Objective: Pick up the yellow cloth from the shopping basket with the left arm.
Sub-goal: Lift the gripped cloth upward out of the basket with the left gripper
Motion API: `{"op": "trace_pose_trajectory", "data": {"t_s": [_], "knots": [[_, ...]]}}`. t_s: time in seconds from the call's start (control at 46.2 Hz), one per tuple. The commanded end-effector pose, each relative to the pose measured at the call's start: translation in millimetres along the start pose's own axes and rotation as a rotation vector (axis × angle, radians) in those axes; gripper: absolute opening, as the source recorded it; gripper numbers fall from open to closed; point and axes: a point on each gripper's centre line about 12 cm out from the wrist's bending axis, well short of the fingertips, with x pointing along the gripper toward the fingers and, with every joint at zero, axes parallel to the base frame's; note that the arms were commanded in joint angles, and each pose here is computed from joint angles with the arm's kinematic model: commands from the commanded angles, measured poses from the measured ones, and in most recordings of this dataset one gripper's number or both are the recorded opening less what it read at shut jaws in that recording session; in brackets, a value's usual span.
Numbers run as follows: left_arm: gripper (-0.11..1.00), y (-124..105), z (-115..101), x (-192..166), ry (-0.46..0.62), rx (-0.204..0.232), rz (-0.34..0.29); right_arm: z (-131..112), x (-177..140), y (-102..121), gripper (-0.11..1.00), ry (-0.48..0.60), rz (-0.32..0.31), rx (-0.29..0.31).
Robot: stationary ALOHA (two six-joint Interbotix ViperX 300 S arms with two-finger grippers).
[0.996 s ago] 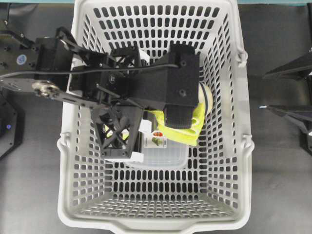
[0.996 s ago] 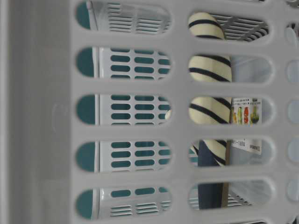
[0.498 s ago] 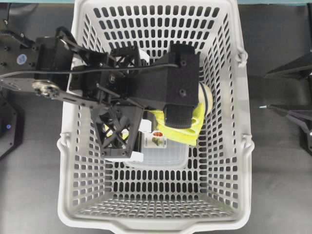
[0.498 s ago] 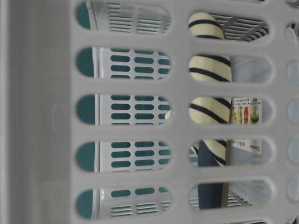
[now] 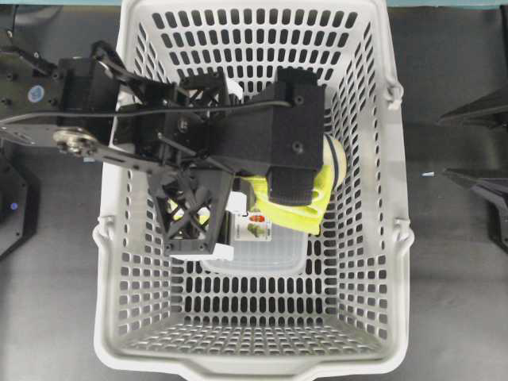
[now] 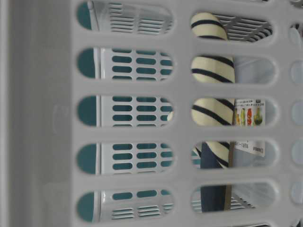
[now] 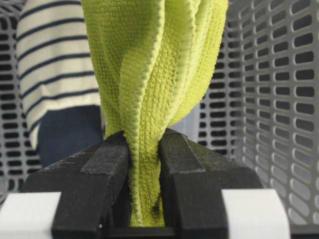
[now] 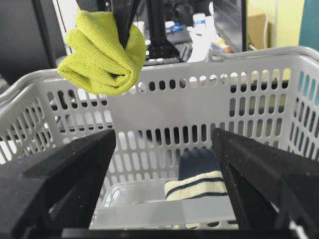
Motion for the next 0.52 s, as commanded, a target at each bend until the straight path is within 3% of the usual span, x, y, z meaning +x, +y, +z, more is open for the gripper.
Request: {"op": "trace_pose_trajectory", "data": {"t_s": [0.0, 0.498], "knots": [[0.11, 2.6, 4.6, -14.9, -0.038, -0.004, 0.004, 3.1, 0.9, 0.2, 0.75, -0.009, 0.0, 0.003], [0.11, 1.1, 3.2, -6.6, -0.02, -0.004, 0.003, -0.4, 0.5, 1.9, 0.75, 0.001, 0.01, 0.008]]}}
